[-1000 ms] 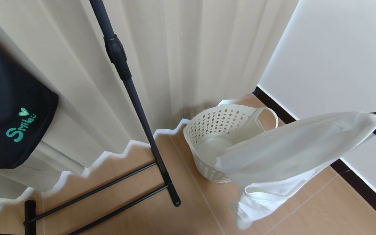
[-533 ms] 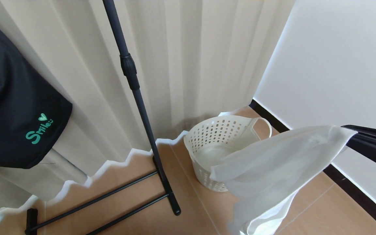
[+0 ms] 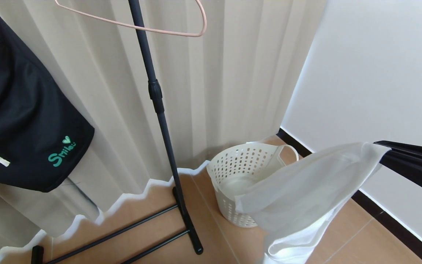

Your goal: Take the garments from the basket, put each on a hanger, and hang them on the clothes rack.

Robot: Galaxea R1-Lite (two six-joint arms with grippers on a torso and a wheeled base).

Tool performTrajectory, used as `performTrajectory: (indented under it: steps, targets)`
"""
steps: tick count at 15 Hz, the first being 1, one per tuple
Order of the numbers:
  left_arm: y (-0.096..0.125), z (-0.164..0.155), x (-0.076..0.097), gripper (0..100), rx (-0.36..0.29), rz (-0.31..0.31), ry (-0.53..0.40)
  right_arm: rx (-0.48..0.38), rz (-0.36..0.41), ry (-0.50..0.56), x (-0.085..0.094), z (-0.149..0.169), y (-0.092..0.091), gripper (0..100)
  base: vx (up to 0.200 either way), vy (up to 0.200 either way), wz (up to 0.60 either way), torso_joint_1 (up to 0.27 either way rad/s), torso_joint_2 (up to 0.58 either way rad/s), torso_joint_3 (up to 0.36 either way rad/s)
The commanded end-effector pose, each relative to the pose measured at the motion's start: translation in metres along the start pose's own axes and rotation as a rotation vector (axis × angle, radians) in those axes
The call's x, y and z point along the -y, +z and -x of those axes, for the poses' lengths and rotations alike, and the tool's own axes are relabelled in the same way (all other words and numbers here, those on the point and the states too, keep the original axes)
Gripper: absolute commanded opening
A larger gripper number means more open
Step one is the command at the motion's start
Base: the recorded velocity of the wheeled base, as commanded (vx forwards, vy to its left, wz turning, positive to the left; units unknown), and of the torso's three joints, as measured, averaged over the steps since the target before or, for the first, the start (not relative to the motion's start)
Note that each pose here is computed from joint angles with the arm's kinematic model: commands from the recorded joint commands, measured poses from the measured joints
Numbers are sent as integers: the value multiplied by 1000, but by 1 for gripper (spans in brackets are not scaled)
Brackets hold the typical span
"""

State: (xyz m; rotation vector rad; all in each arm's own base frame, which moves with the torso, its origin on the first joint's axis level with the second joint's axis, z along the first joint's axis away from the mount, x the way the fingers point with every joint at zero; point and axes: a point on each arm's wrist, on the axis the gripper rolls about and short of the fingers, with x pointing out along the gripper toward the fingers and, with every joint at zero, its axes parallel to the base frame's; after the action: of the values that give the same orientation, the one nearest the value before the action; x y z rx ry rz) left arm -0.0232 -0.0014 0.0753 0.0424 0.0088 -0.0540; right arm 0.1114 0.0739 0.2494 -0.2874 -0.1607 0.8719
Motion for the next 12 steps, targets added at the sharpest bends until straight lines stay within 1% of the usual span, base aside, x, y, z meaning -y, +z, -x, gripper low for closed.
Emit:
performTrajectory:
  steps: [1,3,5,7,12]
  targets:
    - [0,0,0,100,1,0,0,-24,-8,-3,3,-7,-3,0,0,0,0,2,-66,144]
    - [0,0,0,100,-1,0,0,-25,-9,-3,2,-6,-4,0,0,0,0,12,-264,-58]
    - [0,0,0,100,1,1,0,-30,-12,-3,2,-6,-5,0,0,0,0,22,-395,-154]
    - [0,0,0,100,-1,1,0,-38,-15,1,2,-8,-7,0,0,0,0,32,-444,-288]
    - [0,0,0,100,-1,1,0,-29,-12,0,3,-8,-5,0,0,0,0,99,-457,-356]
